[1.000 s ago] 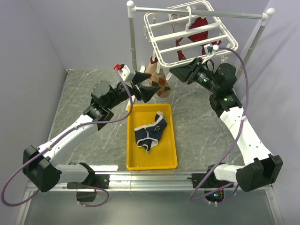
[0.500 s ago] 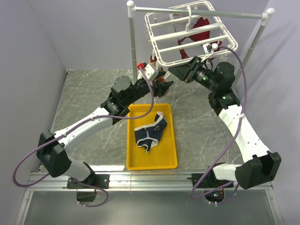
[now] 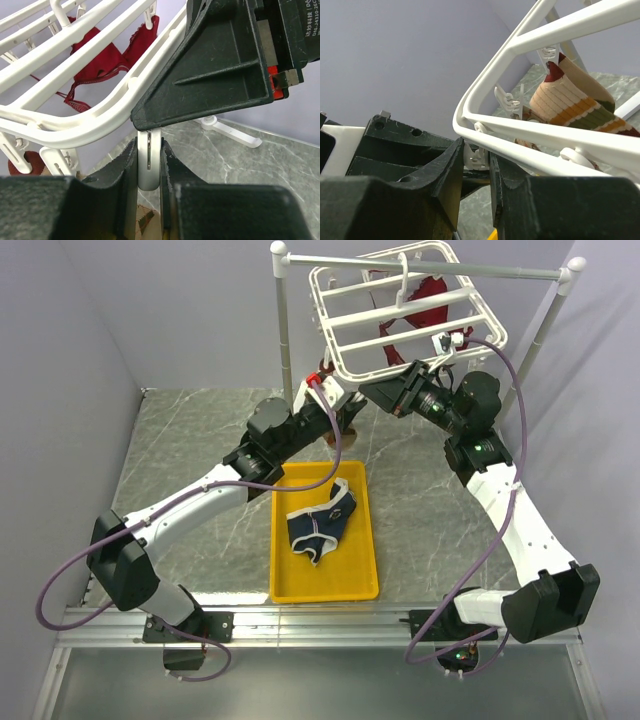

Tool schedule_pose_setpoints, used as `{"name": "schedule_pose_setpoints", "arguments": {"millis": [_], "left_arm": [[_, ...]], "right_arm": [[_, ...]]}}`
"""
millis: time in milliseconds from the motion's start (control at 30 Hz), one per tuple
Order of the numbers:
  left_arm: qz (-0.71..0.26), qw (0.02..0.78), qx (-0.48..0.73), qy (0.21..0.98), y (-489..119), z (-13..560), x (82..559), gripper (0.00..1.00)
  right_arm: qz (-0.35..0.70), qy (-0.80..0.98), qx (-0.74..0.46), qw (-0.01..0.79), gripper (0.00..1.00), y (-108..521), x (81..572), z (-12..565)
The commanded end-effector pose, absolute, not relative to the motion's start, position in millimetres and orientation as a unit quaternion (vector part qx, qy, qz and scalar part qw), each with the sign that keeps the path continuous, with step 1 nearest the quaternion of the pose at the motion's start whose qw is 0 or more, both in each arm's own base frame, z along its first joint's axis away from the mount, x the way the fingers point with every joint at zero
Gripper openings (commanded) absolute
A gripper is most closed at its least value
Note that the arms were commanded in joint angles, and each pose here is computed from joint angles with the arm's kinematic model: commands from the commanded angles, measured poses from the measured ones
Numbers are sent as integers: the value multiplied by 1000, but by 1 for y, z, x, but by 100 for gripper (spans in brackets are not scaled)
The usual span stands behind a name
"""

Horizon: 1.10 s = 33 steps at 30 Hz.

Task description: Clip the underwear to the hanger

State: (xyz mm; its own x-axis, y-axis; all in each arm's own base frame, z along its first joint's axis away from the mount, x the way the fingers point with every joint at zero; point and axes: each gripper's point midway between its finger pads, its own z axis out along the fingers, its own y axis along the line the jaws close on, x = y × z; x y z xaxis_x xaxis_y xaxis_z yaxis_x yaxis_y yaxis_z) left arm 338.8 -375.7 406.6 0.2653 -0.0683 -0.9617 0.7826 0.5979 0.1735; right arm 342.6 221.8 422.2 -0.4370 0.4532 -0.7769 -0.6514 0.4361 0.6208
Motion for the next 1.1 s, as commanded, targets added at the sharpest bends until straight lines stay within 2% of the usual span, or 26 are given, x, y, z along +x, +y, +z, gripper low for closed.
{"name": "schedule_pose_setpoints", "arguments": {"millis": [0, 67, 100, 200, 233, 333, 367, 433, 633, 700, 733, 767, 800, 867, 900, 1000, 1067], "left_arm": [[-302, 739, 324, 507, -374, 435, 335, 0], [-300, 739, 324, 508, -375, 434, 334, 0], [-299, 738, 326, 510, -375, 432, 335, 0], [-296, 737, 324, 514, -375, 429, 335, 0], [-296, 737, 323, 515, -374, 428, 337, 0], [-297, 736, 322, 515, -375, 429, 336, 0], [-298, 736, 322, 516, -375, 428, 336, 0], [-297, 736, 323, 516, -376, 428, 336, 0], [-300, 734, 326, 514, -377, 427, 335, 0], [-301, 732, 330, 515, -378, 426, 334, 0], [-301, 731, 331, 515, -378, 425, 334, 6], [-303, 728, 334, 516, -380, 424, 333, 12], [-304, 727, 335, 516, -379, 424, 331, 25], [-303, 722, 336, 523, -379, 419, 331, 40], [-305, 717, 334, 530, -378, 416, 330, 48], [-302, 714, 318, 546, -365, 413, 328, 61], [-312, 700, 321, 557, -357, 399, 320, 63]], "right_arm": [[515, 650, -92, 551, 25, 220, 341, 441], [512, 649, -92, 555, 29, 219, 342, 444], [510, 649, -93, 556, 35, 220, 343, 445], [507, 648, -98, 560, 45, 221, 342, 447], [505, 649, -97, 560, 46, 220, 342, 446], [501, 652, -101, 560, 45, 221, 341, 444], [500, 654, -100, 559, 41, 220, 342, 442], [497, 655, -101, 561, 38, 220, 342, 441], [499, 654, -103, 559, 38, 224, 343, 442], [503, 652, -106, 557, 31, 226, 342, 443], [504, 652, -106, 556, 27, 226, 342, 441], [505, 652, -106, 556, 19, 226, 342, 441], [507, 651, -106, 554, 16, 226, 341, 441], [511, 650, -108, 553, 7, 227, 340, 441], [513, 650, -107, 551, 6, 227, 340, 442], [513, 648, -109, 552, 1, 227, 339, 443], [513, 649, -111, 551, 0, 227, 338, 443]]}}
